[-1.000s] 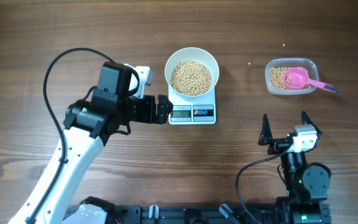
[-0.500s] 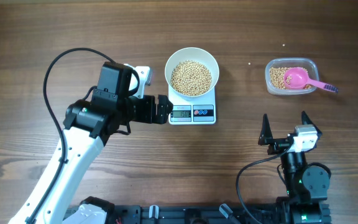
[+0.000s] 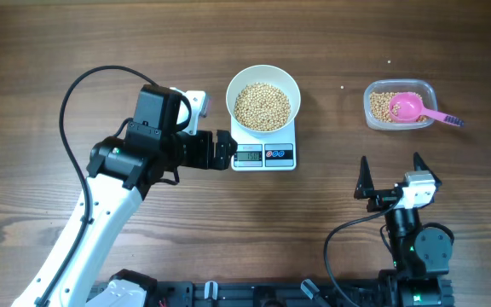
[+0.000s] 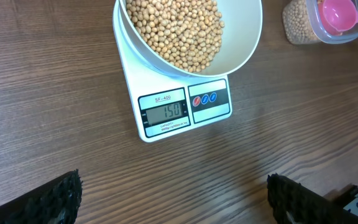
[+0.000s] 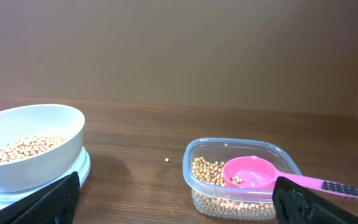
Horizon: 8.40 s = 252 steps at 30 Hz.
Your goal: Scoop item into bowl and weigh 150g on scale
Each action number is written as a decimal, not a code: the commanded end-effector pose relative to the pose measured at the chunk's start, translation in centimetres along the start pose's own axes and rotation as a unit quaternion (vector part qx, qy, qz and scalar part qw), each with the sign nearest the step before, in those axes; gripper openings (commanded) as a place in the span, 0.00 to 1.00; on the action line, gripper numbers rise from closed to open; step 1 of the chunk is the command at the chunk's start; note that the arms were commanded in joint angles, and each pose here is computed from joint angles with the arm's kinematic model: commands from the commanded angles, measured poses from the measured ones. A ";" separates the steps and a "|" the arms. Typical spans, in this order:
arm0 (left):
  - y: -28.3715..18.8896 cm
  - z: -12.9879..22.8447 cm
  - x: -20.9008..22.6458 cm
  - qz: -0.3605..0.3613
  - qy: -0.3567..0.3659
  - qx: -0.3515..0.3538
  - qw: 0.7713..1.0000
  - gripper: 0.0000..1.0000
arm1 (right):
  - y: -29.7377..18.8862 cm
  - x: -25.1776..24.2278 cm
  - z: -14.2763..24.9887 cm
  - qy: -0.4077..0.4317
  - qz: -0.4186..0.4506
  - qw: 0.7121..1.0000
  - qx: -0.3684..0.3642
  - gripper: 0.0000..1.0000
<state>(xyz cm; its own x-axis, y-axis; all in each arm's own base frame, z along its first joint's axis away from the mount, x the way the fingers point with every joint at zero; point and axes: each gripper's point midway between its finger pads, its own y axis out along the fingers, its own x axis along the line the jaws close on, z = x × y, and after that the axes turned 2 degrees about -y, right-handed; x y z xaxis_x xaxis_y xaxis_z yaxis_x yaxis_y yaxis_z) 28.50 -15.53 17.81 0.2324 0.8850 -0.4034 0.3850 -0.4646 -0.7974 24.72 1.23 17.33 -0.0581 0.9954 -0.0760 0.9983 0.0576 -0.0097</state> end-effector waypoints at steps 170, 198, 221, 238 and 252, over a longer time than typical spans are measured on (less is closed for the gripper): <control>-8.9 3.4 11.3 -0.098 0.037 -0.546 0.832 1.00 | -0.1 0.4 -0.3 0.009 -0.012 1.000 -0.007 1.00; -6.2 4.8 11.3 -0.087 0.036 -0.493 0.865 1.00 | -0.1 0.4 -0.3 0.009 -0.012 1.000 -0.007 1.00; -7.0 4.9 13.8 -0.144 -0.014 -0.506 0.850 1.00 | -0.1 0.4 -0.3 0.009 -0.012 1.000 -0.007 1.00; -6.9 4.9 13.5 -0.192 0.092 -0.485 0.848 1.00 | -0.1 0.4 -0.3 0.009 -0.012 1.000 -0.007 1.00; -6.9 4.9 13.6 -0.192 0.083 -0.486 0.848 1.00 | -0.1 0.4 -0.3 0.009 -0.012 1.000 -0.007 1.00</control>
<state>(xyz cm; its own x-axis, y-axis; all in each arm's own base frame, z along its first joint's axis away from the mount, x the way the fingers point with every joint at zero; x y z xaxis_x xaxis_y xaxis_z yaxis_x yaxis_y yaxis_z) 24.64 -0.09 15.79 0.0130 0.9969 -0.0771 0.9970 -0.0188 -0.0748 24.71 1.23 17.35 -0.0584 0.9956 -0.0733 0.9983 0.0580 -0.0086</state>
